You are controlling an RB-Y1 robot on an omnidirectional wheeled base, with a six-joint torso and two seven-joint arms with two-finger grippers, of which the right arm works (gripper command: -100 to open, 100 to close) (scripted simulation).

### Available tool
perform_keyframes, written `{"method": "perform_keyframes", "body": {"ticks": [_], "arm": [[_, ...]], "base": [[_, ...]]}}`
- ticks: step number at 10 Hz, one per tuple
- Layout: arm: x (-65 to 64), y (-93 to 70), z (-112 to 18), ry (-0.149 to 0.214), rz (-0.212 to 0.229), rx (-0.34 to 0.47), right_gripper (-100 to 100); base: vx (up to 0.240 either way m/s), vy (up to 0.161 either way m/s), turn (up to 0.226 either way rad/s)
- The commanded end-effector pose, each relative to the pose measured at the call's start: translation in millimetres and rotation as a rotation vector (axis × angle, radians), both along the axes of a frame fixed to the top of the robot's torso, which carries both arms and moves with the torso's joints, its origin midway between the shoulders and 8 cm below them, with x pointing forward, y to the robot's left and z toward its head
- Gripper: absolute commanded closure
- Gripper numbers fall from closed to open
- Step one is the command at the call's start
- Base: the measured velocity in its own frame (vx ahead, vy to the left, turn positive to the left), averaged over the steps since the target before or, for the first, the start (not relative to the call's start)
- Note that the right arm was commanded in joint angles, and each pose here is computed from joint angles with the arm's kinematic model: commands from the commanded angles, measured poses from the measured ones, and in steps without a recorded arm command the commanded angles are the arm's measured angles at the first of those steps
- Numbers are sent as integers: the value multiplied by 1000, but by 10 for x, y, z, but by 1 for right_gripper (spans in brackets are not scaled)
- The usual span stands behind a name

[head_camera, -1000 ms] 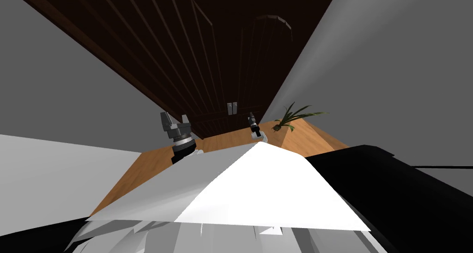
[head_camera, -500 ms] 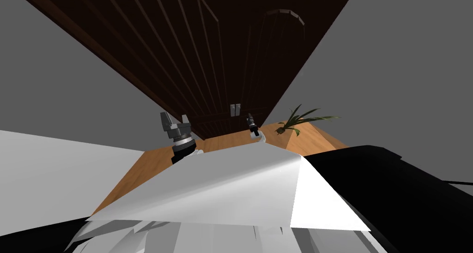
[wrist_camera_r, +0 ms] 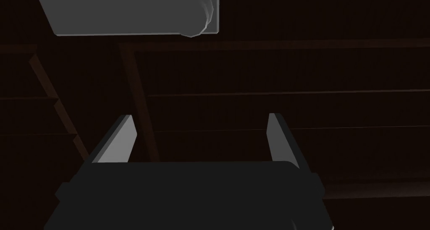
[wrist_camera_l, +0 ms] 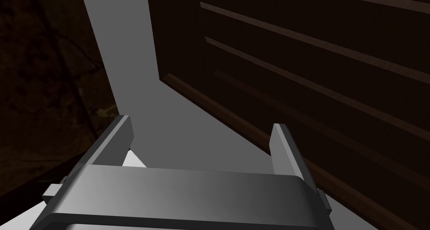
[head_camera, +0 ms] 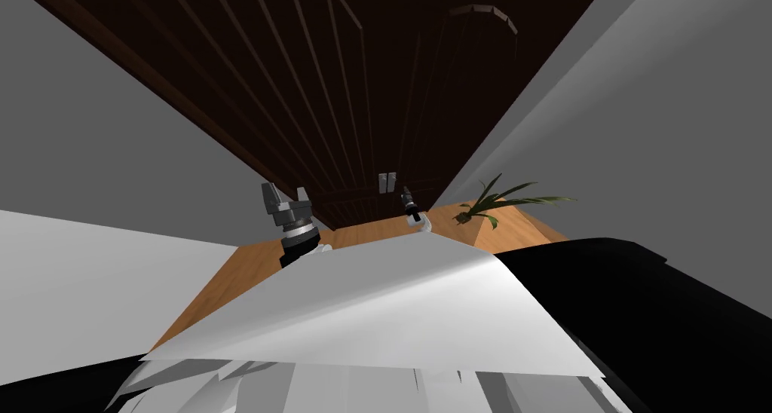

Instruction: Pull the door open

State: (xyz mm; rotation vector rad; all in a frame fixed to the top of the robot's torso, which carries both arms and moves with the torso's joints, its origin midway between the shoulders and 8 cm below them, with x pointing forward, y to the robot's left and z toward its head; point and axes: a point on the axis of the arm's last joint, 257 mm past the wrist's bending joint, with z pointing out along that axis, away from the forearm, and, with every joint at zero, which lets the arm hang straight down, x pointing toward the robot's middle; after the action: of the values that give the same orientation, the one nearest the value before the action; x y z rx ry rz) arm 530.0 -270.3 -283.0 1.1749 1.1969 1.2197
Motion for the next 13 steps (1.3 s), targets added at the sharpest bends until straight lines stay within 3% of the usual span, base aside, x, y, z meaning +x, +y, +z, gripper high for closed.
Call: {"method": "perform_keyframes", "body": {"ticks": [1,3,4,6,8,9,10,11,13], "arm": [[39,42,-76,18,5,6,-100],[46,51,-97,21,6,7,-100],[-27,-242,-210,45,-30,-2,-100],[-118,-588,-306,67,-73,-13,-100],[-118,-588,-306,67,-73,-13,-100],[-188,-840,-358,81,-104,-20,-100],[-223,-965,-378,87,-119,-23,-100],[-286,-1193,-402,95,-146,-28,-100],[-343,-1422,-403,99,-173,-31,-100]], "base": [[123,22,64],[95,22,37],[-11,-5,-60],[-30,-1,-36],[-13,2,-1],[15,7,0],[26,10,-11],[55,18,25],[92,13,40]]}}
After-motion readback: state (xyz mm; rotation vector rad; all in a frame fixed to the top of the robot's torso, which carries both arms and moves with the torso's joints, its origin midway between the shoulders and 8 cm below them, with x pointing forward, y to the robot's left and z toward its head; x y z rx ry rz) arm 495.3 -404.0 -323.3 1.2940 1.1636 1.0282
